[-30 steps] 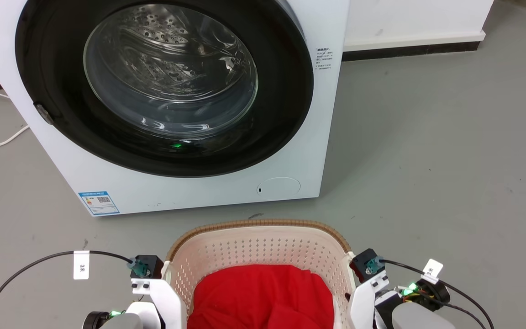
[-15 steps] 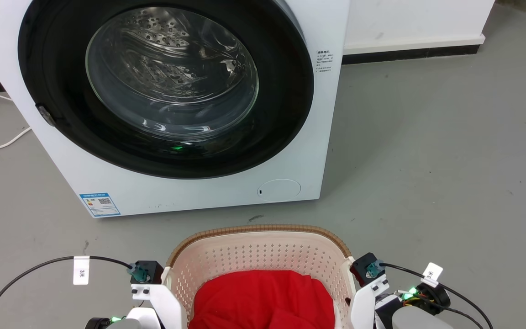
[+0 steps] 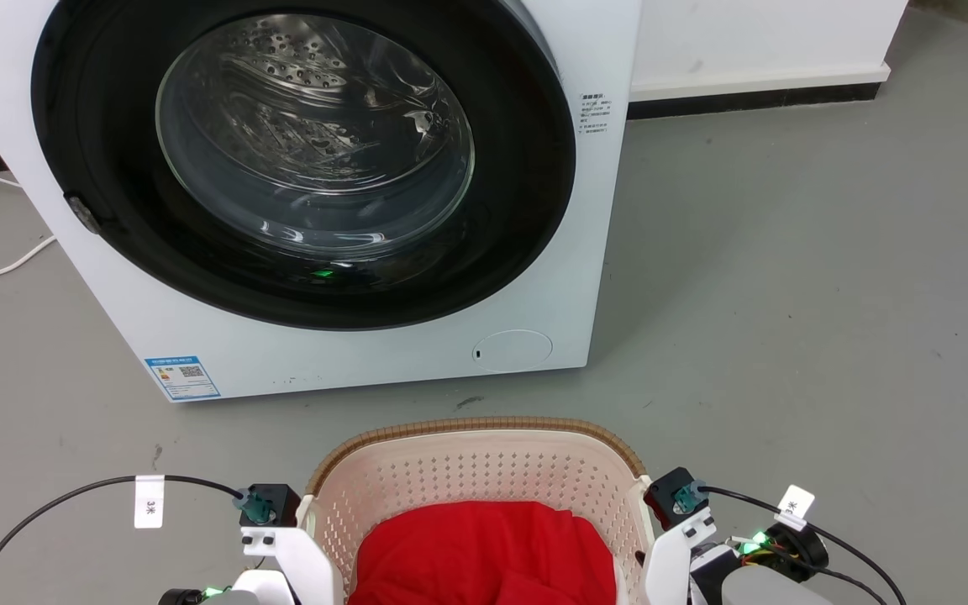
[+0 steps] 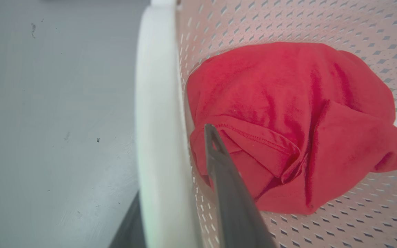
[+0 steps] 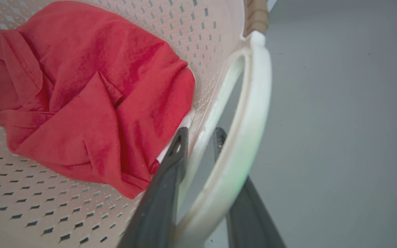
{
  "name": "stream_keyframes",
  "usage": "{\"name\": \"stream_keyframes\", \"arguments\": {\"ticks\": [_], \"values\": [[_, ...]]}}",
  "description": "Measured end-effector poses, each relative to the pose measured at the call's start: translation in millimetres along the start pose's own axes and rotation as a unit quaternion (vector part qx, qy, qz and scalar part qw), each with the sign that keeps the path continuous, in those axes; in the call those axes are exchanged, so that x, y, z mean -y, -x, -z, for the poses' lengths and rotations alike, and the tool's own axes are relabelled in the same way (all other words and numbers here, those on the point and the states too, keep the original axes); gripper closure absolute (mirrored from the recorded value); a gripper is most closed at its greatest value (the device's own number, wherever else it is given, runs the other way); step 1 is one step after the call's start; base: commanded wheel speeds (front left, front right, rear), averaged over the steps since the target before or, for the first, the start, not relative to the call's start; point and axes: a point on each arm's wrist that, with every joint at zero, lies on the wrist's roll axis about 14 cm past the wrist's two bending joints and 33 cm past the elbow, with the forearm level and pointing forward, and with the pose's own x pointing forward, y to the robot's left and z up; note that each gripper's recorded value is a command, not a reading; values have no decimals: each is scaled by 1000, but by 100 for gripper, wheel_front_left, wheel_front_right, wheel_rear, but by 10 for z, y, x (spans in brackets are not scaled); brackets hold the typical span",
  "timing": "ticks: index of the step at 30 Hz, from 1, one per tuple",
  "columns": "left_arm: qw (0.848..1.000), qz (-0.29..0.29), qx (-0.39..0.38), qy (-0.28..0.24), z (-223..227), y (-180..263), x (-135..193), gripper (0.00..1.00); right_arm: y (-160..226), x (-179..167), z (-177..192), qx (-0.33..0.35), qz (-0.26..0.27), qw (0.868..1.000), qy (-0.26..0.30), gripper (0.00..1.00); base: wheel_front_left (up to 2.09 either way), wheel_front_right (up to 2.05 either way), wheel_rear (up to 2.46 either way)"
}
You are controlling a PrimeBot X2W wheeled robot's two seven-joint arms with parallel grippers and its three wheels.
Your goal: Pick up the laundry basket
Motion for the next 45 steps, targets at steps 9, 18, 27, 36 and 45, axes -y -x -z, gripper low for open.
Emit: {"name": "stream_keyframes", "arguments": {"ticks": [9,18,27,36,45], "values": [[1000,-1,-1,3,18,4,-6,100,-1,-7,6,-1,-1,1000,-2,100,0,0,0],[1000,0,-3,4,28,11,-2,100,6,1,15,-4,0,1000,-2,100,0,0,0],[1000,0,-4,7,37,18,0,100,10,3,22,-6,0,1000,-1,100,0,0,0],[1000,0,-6,8,54,22,-2,100,13,0,43,-10,-1,1000,-3,100,0,0,0],[1000,0,-9,9,69,22,0,100,14,-3,56,-13,-1,1000,-2,100,0,0,0]]}}
